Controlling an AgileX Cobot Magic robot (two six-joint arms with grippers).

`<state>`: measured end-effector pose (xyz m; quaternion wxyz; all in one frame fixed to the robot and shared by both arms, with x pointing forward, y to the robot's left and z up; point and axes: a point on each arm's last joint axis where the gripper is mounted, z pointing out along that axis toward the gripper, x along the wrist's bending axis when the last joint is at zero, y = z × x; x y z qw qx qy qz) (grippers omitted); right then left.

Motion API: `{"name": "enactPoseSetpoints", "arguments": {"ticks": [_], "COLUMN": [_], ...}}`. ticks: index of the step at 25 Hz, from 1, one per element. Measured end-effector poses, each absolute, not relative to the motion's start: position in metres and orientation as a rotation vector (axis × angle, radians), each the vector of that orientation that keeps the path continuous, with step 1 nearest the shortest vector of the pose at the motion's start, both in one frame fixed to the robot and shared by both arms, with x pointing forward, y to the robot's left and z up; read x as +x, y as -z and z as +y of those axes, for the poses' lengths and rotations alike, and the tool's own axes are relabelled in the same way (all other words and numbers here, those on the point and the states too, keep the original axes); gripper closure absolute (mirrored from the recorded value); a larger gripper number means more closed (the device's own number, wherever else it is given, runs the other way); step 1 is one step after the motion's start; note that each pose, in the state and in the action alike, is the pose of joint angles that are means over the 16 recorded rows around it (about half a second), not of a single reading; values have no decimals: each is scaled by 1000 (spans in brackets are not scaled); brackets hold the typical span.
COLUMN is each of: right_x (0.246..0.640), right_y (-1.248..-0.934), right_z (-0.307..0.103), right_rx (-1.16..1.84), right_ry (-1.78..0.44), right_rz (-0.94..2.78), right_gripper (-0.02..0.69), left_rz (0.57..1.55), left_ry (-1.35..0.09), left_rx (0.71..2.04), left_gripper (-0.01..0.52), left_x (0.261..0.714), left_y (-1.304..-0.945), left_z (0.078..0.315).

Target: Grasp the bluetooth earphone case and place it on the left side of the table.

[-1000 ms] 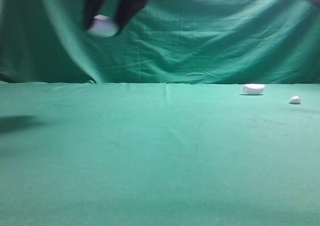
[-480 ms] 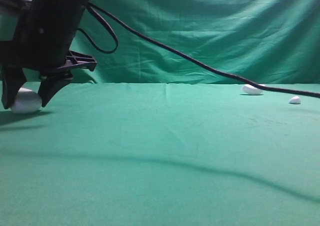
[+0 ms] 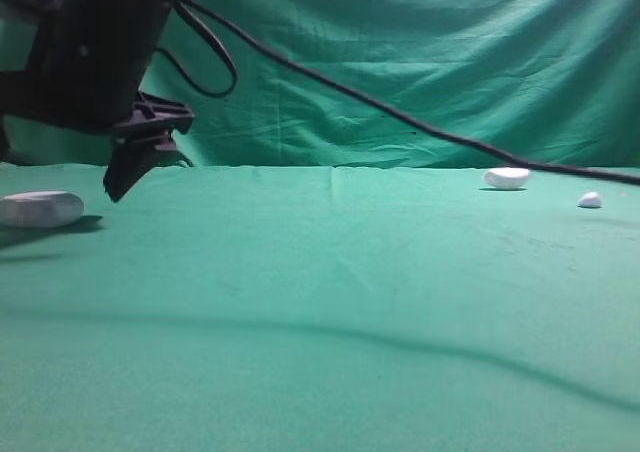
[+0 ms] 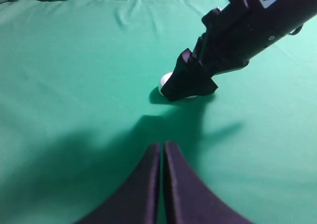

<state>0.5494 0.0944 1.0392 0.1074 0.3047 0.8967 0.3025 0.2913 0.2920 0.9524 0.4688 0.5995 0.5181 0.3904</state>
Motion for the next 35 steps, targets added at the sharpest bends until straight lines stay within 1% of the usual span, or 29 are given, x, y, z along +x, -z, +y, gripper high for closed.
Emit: {"name": "enactPoseSetpoints", "arguments": {"ticks": [5, 8, 11, 16, 19, 22, 25, 30, 35], "right_x": [535, 529, 523, 509, 495, 476, 454, 415, 379], "right_y": [-1090, -1116, -1139, -1172, -1186, -1192, -1189, -1169, -1142], "right_z": [64, 42, 18, -30, -61, -91, -119, -158, -188], "right_rx": [955, 996, 1038, 1111, 1147, 1174, 1193, 1205, 1201], "right_ry": [-827, -792, -770, -750, -745, -741, -746, -800, -937], "right_rz": [2645, 2637, 2620, 2571, 2535, 2504, 2476, 2419, 2332], "right_gripper": [584, 647, 665, 665, 665, 665, 665, 665, 665], "left_rz": [1270, 1270, 1270, 1270, 1270, 1270, 1270, 1270, 1270], "left_ry": [-957, -957, -957, -957, -957, -957, -957, -957, -957], "left_rx": [1470, 1470, 1470, 1470, 1470, 1470, 1470, 1470, 1470], "left_gripper": [514, 514, 514, 514, 514, 514, 514, 514, 514], "left_x": [291, 291, 291, 291, 291, 291, 291, 291, 291], "left_y": [-952, -952, -952, -952, -952, -952, -952, -952, -952], "left_z": [292, 292, 292, 292, 292, 292, 292, 292, 292]}}
